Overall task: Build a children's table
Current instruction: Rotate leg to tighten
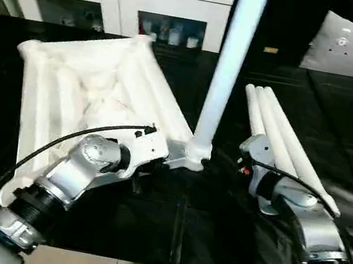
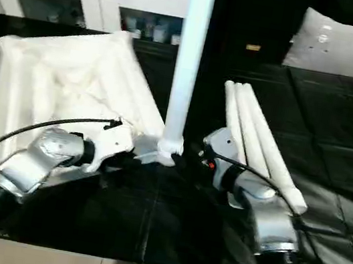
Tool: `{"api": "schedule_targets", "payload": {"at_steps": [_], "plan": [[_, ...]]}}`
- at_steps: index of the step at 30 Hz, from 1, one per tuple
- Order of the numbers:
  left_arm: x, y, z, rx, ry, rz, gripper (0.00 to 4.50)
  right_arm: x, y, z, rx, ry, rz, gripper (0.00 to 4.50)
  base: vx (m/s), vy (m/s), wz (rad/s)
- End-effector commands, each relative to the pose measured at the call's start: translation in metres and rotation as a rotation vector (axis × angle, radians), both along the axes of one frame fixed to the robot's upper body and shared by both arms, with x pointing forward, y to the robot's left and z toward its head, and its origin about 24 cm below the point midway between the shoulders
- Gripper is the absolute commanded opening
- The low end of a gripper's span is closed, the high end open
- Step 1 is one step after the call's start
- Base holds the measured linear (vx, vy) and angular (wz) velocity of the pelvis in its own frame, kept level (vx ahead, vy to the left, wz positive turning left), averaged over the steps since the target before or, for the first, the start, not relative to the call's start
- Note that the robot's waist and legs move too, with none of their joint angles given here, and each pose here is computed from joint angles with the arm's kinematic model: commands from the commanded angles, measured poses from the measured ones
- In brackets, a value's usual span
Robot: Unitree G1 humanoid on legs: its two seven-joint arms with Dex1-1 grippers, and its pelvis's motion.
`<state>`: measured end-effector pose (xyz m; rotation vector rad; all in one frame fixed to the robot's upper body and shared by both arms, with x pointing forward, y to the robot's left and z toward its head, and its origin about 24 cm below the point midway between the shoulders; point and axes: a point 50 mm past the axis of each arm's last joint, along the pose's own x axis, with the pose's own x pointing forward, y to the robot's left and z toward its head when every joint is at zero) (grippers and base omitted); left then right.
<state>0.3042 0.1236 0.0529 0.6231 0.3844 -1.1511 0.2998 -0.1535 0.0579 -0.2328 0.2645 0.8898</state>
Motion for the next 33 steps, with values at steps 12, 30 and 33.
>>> {"api": "schedule_targets", "payload": {"at_steps": [12, 30, 33], "plan": [[-0.021, -0.004, -0.013, 0.073, 0.074, -0.267, 0.0, 0.001, 0.007, 0.005, 0.018, 0.052, 0.244, 4.1, 0.0, 0.0, 0.0], [-0.021, -0.002, -0.015, 0.054, 0.115, -0.232, 0.0, -0.008, 0.013, -0.005, 0.117, 0.175, 0.297, 2.72, 0.0, 0.0, 0.0], [-0.017, -0.007, -0.012, -0.015, 0.132, -0.112, 0.0, -0.005, 0.02, -0.011, 0.142, 0.213, 0.191, 2.71, 0.0, 0.0, 0.0]]}}
